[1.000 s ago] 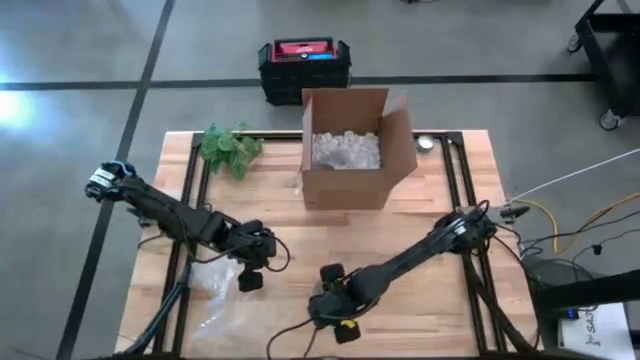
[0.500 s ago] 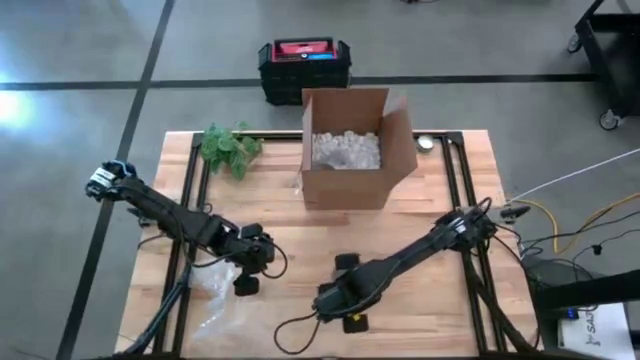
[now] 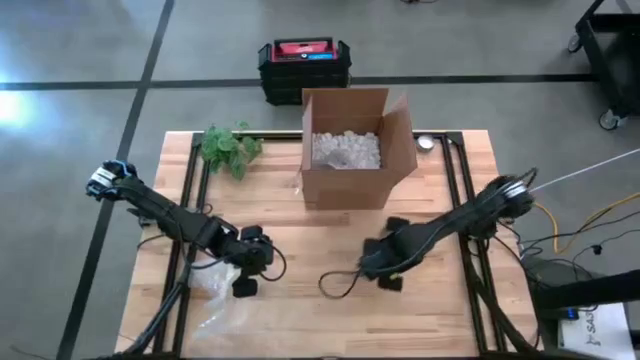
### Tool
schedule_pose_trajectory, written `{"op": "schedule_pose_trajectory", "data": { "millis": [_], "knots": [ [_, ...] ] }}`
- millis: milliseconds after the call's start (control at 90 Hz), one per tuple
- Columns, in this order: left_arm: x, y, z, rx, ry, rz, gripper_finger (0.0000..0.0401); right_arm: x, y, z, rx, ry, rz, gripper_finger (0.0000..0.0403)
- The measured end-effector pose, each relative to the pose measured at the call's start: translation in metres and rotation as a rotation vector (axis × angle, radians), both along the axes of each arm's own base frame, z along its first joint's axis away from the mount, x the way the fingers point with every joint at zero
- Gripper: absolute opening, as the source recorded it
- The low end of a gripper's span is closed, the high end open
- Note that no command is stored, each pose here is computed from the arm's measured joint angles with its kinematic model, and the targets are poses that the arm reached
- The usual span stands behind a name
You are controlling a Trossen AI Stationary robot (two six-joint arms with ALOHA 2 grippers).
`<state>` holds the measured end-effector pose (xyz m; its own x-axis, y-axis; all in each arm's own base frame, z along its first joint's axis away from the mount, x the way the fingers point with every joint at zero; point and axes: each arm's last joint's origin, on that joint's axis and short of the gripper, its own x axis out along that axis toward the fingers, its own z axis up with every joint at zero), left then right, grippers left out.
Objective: Wrap mug
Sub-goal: Move the yellow mug to the middle right of the table
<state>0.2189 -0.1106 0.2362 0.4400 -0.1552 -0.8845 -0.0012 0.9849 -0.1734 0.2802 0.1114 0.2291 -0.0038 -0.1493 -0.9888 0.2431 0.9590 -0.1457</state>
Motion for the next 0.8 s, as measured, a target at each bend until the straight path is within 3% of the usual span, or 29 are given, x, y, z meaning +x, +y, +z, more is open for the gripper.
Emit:
{"op": "schedule_pose_trajectory", "data": {
  "millis": [256,467,633,800],
  "knots": [
    [0.0,0.0,0.0,0.027,-0.015,-0.001,0.0,-0.061,-0.039,-0.025,-0.017,0.021,-0.143,0.0001],
    [0.0,0.0,0.0,0.027,-0.019,-0.001,0.0,-0.083,-0.05,-0.038,0.012,-0.014,-0.199,0.0016],
    [0.0,0.0,0.0,0.027,-0.02,-0.001,0.0,-0.085,-0.051,-0.041,-0.002,-0.013,-0.19,0.0055],
    [0.001,0.0,0.001,0.024,-0.02,0.004,0.0,-0.082,-0.05,-0.028,0.004,-0.011,-0.175,0.0123]
  ]
}}
